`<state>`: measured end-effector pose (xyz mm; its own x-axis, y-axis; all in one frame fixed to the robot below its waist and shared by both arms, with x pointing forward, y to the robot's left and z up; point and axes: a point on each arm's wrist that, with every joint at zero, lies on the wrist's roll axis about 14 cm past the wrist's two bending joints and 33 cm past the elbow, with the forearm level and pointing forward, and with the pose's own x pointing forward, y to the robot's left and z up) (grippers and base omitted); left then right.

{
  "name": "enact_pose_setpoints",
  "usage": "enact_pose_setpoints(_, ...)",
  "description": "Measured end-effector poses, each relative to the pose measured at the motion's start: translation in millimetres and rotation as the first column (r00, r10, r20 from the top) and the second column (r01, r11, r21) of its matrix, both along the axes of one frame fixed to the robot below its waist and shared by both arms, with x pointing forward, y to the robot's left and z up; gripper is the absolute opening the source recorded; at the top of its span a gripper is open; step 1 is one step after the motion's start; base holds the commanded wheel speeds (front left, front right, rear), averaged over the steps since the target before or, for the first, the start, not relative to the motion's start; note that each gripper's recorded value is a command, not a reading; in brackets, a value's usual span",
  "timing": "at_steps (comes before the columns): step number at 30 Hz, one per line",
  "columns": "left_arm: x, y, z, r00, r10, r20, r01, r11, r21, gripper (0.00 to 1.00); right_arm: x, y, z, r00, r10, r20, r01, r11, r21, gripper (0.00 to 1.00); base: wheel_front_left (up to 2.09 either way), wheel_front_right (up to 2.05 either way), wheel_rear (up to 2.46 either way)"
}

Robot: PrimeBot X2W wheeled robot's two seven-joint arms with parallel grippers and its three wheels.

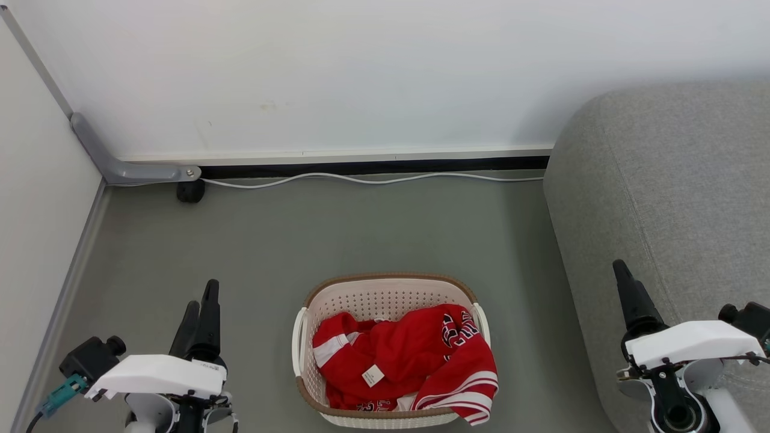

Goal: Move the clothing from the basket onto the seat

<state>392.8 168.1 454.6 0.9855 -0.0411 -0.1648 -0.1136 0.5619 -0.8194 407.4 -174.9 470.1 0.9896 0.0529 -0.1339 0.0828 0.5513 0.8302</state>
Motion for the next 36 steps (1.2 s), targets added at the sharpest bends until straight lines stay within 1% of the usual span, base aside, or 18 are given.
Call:
enact_pose_setpoints(8, 3, -3, -2, 0.999, -0.035, 0.004, 0.034, 0.991, 0.129, 1.0, 4, 7, 0, 0.999, 0.044, 0.009, -0.042, 0.992, -0.123, 1.0, 0.0, 0.0, 0.0)
enact_pose_setpoints(18, 13, -4, 7, 0.997, -0.062, 0.042, 0.049, 0.962, 0.267, 1.0, 13, 8, 6, 0.996, 0.081, 0.034, -0.069, 0.961, -0.268, 1.0, 0.0, 0.0, 0.0)
enact_pose_setpoints(27, 21, -4, 12, 0.994, -0.091, 0.062, 0.06, 0.918, 0.393, 1.0, 19, 10, 12, 0.992, 0.112, 0.059, -0.082, 0.923, -0.376, 1.0, 0.0, 0.0, 0.0)
enact_pose_setpoints(36, 25, -4, 16, 0.99, -0.117, 0.076, 0.064, 0.864, 0.5, 1.0, 26, 9, 20, 0.987, 0.135, 0.085, -0.078, 0.874, -0.48, 1.0, 0.0, 0.0, 0.0)
